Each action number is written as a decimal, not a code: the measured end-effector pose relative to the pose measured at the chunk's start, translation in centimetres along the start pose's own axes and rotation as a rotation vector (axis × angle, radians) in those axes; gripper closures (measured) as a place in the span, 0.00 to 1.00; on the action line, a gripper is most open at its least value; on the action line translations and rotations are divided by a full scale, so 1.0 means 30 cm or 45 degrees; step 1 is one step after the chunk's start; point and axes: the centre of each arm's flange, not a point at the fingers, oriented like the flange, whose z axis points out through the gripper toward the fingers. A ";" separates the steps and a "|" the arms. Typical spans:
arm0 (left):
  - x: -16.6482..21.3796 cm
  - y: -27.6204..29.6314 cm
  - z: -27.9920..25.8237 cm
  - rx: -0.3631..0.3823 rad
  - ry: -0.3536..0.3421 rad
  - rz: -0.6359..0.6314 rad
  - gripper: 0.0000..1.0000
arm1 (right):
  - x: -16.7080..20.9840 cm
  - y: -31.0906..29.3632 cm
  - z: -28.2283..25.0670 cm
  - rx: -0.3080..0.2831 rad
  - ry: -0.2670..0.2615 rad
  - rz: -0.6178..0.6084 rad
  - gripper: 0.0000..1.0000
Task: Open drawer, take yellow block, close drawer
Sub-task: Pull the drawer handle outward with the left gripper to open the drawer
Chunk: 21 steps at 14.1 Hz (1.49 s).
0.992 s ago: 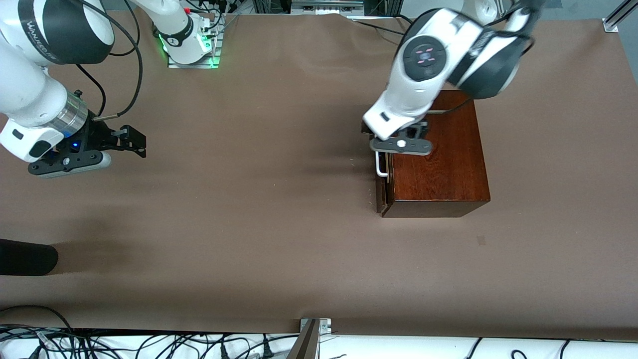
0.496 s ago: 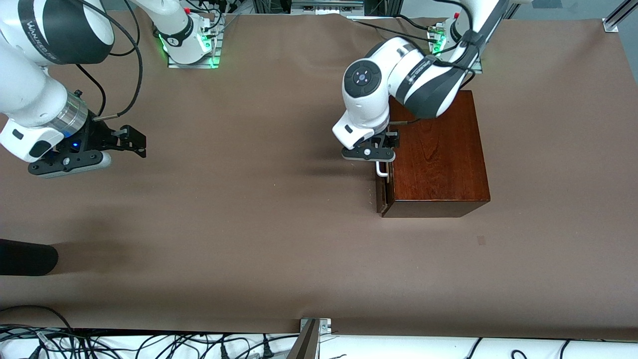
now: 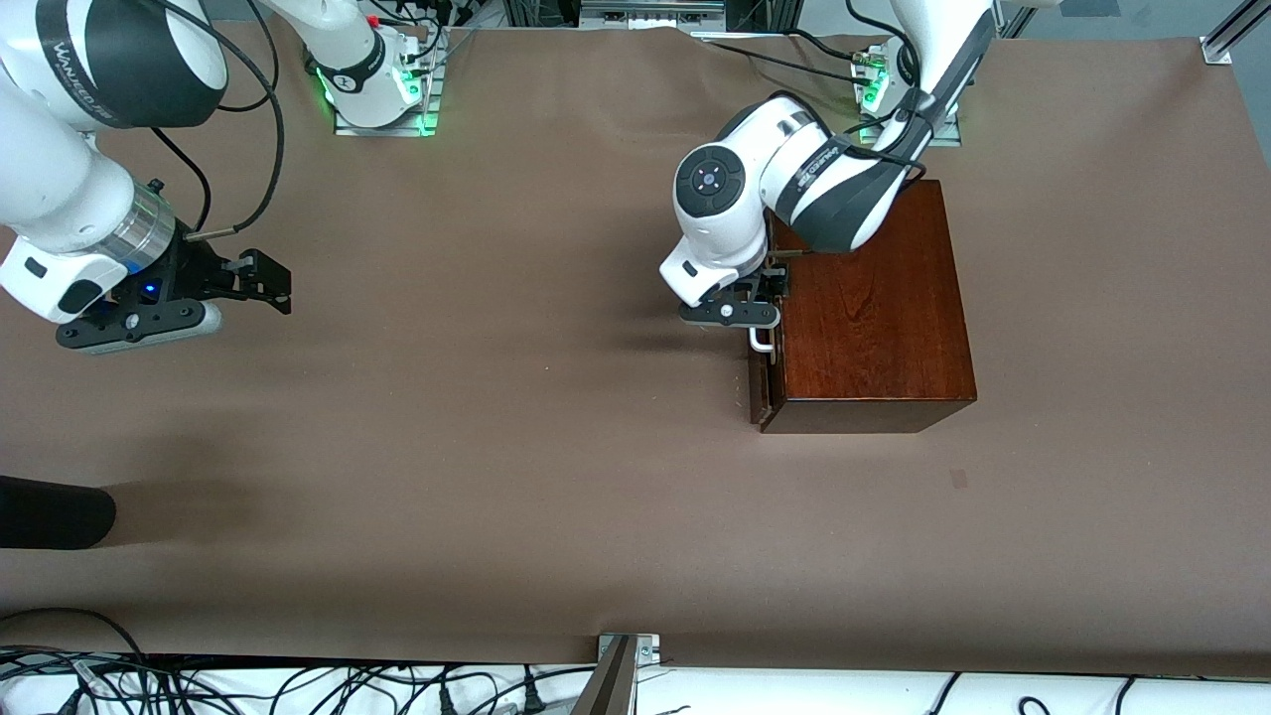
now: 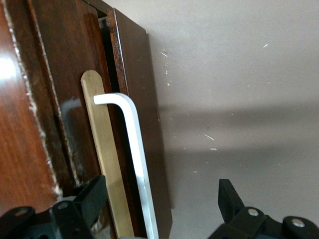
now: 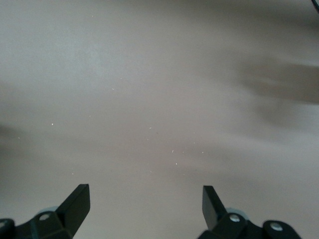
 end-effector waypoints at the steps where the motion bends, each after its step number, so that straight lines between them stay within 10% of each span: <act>1: 0.003 0.008 0.009 0.009 0.018 -0.001 0.00 | 0.000 0.000 0.000 0.000 0.000 0.000 0.00; 21: -0.010 0.106 0.148 0.088 0.051 -0.034 0.00 | 0.000 0.000 0.000 0.000 0.000 0.000 0.00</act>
